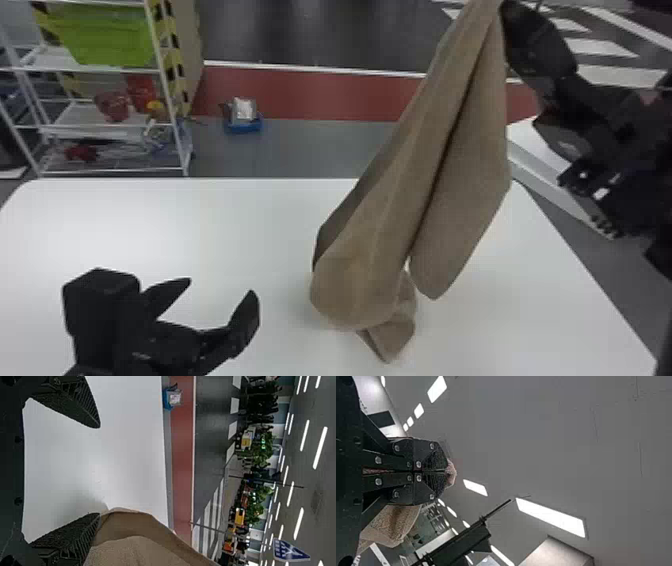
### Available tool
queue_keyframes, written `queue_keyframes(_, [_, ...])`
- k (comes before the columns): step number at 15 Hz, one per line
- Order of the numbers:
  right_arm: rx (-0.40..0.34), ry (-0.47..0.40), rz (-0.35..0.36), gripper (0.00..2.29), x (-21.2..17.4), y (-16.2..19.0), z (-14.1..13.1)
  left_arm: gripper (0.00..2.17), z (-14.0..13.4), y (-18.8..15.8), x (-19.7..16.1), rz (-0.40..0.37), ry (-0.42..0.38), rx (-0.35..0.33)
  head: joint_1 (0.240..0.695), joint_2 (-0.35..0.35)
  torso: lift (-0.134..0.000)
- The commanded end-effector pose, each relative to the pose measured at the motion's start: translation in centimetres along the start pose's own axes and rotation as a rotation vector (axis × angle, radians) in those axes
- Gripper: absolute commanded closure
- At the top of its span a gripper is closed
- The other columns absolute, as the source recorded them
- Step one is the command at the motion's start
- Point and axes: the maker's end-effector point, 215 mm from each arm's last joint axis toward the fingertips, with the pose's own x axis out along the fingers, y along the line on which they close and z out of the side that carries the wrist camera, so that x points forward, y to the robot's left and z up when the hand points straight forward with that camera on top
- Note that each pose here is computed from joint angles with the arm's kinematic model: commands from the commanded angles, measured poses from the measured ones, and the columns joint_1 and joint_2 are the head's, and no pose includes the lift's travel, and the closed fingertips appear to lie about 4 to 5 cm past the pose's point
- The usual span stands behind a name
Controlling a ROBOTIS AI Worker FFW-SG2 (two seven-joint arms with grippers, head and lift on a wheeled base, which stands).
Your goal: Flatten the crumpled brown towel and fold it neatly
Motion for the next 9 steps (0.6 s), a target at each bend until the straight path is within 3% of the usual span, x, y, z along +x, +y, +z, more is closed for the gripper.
queue_keyframes(1, [0.081, 0.047, -0.003, 1.15, 1.2, -1.6, -4.0, 0.09, 0.1, 2.2, -0.2, 0.044, -0.002, -0.002, 0.653, -0.128, -0.124])
queue_keyframes(3, [0.107, 0.105, -0.002, 1.15, 3.7, -3.2, -8.3, 0.09, 0.3, 4.8, -1.1, 0.081, -0.014, -0.030, 0.665, -0.084, -0.124])
queue_keyframes(4, [0.123, 0.128, 0.004, 1.15, 4.9, -3.9, -10.1, 0.09, 0.4, 5.3, -1.4, 0.090, -0.015, -0.034, 0.676, -0.018, -0.124])
queue_keyframes(7, [0.178, 0.153, 0.074, 1.15, 10.2, -4.2, -15.2, 0.10, 0.2, 6.4, -2.1, 0.116, -0.014, -0.034, 0.683, 0.079, -0.124])
queue_keyframes(9, [0.171, 0.172, 0.080, 1.15, 12.1, -4.6, -18.4, 0.10, 0.5, 10.2, -3.2, 0.211, -0.019, -0.023, 0.683, 0.172, -0.124])
